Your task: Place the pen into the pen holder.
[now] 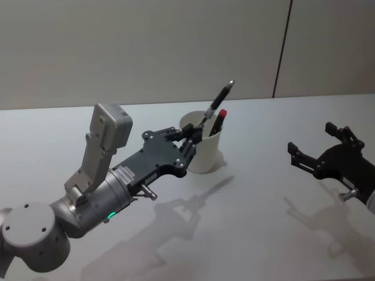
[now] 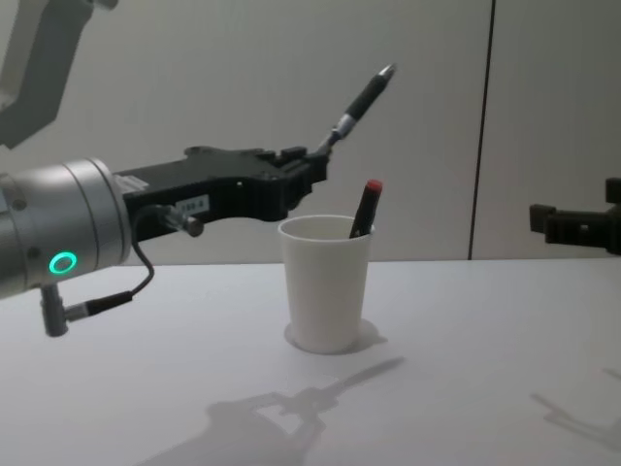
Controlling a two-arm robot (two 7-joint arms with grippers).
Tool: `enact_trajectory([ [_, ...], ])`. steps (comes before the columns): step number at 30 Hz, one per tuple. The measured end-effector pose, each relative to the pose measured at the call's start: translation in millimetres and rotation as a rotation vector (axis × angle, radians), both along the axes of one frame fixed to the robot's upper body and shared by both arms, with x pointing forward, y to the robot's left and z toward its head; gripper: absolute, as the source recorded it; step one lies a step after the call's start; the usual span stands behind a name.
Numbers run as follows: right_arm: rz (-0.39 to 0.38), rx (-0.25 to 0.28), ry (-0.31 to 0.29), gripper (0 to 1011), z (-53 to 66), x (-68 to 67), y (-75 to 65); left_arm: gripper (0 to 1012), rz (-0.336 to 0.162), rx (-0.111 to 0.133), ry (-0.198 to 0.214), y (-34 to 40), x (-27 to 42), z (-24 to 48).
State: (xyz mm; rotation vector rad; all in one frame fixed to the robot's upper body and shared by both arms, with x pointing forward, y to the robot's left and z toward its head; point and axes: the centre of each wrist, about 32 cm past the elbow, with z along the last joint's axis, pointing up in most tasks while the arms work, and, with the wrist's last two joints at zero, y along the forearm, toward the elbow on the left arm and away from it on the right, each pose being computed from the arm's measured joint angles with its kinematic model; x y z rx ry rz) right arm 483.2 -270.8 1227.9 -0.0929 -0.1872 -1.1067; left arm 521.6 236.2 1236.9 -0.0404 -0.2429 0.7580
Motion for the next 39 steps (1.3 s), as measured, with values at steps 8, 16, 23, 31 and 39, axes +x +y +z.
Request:
enact_trajectory([
  [8, 0.0, 0.0, 0.0, 1001, 0.0, 0.0, 0.0, 175, -0.076, 0.004, -0.018, -1.8, 5.3, 0.4],
  [16, 0.0, 0.0, 0.0, 1001, 0.0, 0.0, 0.0, 175, -0.133, 0.016, -0.023, -5.3, 7.9, -0.6],
  [23, 0.0, 0.0, 0.0, 1001, 0.0, 0.0, 0.0, 175, -0.171, 0.03, -0.019, -10.4, 9.4, -2.3],
  [31, 0.0, 0.0, 0.0, 1001, 0.0, 0.0, 0.0, 175, -0.202, 0.038, -0.017, -16.3, 10.7, -3.0],
  [39, 0.0, 0.0, 0.0, 1001, 0.0, 0.0, 0.0, 175, -0.222, 0.04, -0.017, -20.0, 10.9, -3.5],
])
